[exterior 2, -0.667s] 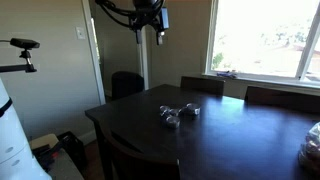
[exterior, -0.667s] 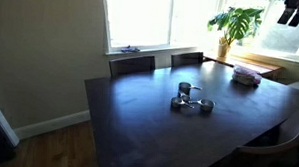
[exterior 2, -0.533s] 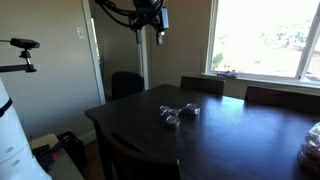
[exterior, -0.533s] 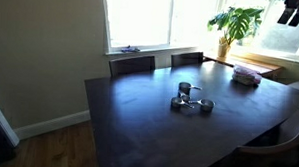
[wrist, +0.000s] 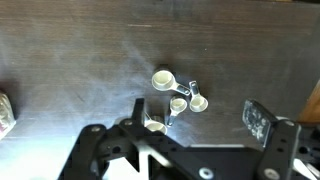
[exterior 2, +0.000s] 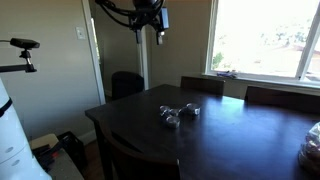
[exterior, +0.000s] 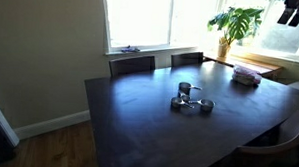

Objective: Stack the cups

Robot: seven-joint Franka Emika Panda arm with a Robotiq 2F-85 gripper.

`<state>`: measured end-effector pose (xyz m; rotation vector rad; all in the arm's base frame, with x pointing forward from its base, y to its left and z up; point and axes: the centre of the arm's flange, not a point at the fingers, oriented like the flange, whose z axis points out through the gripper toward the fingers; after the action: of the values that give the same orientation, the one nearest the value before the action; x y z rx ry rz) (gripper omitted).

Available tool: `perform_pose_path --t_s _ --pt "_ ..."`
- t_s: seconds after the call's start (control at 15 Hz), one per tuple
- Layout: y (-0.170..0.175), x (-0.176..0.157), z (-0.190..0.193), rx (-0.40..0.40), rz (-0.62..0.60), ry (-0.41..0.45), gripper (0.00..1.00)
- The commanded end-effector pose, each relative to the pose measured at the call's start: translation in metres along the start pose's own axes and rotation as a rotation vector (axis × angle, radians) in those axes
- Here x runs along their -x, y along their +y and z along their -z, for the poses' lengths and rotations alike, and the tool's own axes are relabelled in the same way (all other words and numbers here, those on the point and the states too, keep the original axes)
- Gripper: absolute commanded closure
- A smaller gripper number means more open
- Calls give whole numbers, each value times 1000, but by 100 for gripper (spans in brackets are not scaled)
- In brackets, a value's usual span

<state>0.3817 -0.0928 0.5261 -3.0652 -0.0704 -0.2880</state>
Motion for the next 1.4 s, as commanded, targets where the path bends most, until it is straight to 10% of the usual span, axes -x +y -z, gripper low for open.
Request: perform_pose_path --t_s 0.0,0.8,1.33 --pt "-2 -8 -12 8 -1 -1 0" --pt "2 -73 -148 104 -2 -14 0" --pt "5 -73 -163 104 4 -44 0"
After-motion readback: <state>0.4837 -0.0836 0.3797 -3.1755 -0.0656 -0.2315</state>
